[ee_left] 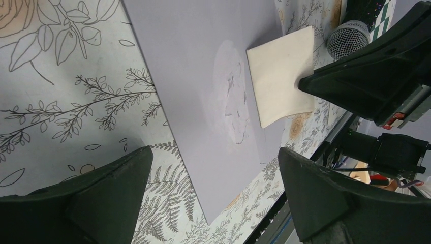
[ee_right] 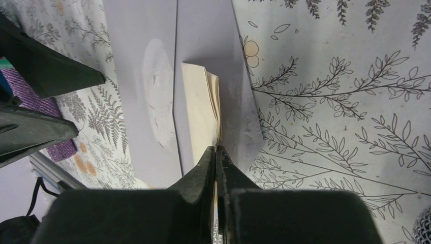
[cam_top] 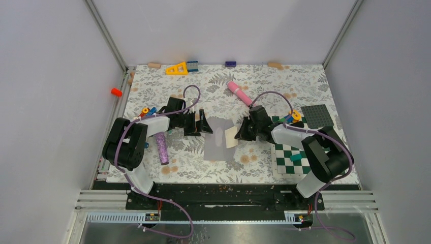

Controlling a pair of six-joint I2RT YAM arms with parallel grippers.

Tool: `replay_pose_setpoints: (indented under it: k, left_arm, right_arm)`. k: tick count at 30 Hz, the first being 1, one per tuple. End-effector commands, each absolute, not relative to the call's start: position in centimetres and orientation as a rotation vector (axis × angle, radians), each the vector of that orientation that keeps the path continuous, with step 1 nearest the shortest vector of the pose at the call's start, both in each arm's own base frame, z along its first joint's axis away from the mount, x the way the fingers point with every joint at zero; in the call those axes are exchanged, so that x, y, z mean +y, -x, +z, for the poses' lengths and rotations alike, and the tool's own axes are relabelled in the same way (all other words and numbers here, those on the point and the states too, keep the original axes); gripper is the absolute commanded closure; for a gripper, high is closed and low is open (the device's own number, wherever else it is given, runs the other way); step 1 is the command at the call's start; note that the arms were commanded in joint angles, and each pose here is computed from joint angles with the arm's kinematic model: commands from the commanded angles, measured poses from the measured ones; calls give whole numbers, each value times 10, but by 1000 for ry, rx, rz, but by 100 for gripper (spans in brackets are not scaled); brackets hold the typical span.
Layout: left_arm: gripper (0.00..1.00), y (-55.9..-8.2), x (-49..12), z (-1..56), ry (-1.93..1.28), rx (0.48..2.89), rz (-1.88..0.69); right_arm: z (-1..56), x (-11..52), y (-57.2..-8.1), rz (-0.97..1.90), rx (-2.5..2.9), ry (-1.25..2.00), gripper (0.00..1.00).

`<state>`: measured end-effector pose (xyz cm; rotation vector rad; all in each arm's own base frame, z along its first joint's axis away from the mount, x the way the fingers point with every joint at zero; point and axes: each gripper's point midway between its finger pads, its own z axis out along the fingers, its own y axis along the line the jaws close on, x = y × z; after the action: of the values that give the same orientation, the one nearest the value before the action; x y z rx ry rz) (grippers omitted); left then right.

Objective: Place the letter into the envelope and seal it
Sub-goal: Place the letter in the envelope.

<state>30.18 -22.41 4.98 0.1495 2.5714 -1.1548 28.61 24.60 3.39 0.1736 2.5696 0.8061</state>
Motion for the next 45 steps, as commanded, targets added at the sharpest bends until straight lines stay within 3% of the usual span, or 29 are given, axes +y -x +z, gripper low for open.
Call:
replay_pose_setpoints:
  k: [1, 45]
  left_arm:
    - [1, -306, -225, 47, -138, 2551, -1163]
    - [1, -289, -243, 51, -188, 2563, -1229]
  right_arm:
    - [35, 252, -297, 757, 2558, -146, 100]
    - [23, 280, -286, 866, 2647, -224, 100]
